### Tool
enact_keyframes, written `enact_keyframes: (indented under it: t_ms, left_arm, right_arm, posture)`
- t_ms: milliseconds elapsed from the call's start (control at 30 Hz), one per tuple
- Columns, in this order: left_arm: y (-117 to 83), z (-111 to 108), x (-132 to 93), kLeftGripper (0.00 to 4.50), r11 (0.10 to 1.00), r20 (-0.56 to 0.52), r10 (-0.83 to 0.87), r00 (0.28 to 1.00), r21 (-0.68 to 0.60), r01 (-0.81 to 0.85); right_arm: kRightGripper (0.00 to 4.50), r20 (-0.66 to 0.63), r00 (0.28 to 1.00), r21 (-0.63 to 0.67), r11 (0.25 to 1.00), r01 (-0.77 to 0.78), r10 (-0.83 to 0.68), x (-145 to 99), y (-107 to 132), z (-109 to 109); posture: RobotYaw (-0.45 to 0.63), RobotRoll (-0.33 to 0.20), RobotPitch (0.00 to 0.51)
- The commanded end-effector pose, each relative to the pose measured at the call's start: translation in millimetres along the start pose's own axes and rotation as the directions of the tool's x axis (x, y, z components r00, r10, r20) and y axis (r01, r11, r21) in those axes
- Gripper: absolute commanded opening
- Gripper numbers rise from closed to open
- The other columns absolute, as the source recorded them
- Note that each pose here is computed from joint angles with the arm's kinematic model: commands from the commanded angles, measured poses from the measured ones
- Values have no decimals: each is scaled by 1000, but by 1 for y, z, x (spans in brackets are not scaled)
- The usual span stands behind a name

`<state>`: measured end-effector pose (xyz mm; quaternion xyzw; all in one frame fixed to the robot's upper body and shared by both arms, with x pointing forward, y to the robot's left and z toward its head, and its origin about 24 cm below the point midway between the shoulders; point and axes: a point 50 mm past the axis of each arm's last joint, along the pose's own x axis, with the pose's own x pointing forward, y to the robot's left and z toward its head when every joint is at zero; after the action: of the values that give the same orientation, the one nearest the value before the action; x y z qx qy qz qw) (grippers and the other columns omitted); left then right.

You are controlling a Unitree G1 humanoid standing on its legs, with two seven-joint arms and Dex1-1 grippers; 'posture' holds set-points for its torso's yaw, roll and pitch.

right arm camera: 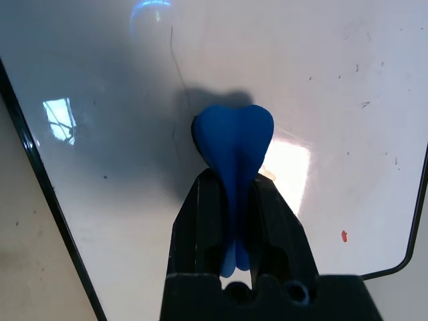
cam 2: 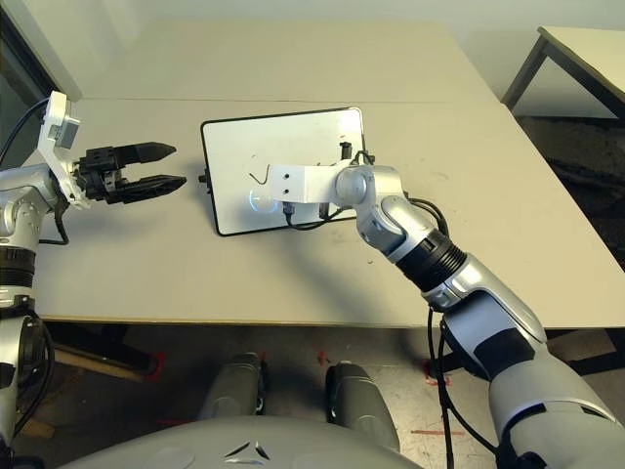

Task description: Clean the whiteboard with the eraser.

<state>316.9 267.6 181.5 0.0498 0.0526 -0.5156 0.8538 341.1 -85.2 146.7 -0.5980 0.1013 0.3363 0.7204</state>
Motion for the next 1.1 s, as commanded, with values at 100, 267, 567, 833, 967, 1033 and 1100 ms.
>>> enact_keyframes:
  t_ms: [100, 267, 567, 833, 967, 1033, 1100]
  left_arm:
    - [0, 5, 5, 4500, 1000, -6, -11, 1000, 28, 11]
    - [1, 4, 6, 4500, 1000, -13, -11, 1000, 28, 12]
    - [2, 5, 9, 4500, 999, -9, -18, 1000, 31, 18]
    - [2, 6, 7, 4500, 999, -7, -8, 1000, 33, 8]
    - [2, 6, 7, 4500, 999, -5, -4, 1000, 33, 4]
    - [2, 6, 7, 4500, 999, -5, -3, 1000, 33, 3]
    - [2, 7, 6, 4500, 999, -4, -4, 1000, 34, 4]
  right_arm:
    - [322, -71, 997, 22, 1000, 3, -1, -10, -2, -25]
    - [322, -134, 990, 40, 999, 35, -29, -20, -9, -46]
    - [322, -119, 991, 33, 997, 71, -67, -19, -21, -41]
    - [322, -60, 997, -31, 998, 53, -54, -7, -18, -18]
    - [322, -20, 999, -61, 997, 43, -44, -2, -16, -3]
    - [322, 0, 999, -75, 996, 39, -39, 0, -15, 4]
    - [322, 14, 999, -86, 996, 37, -36, 1, -13, 9]
  posture:
    - [280, 0, 31]
    - [265, 0, 31]
    - [264, 0, 36]
    - [274, 0, 36]
    - [277, 0, 35]
    - [277, 0, 35]
    - [277, 0, 35]
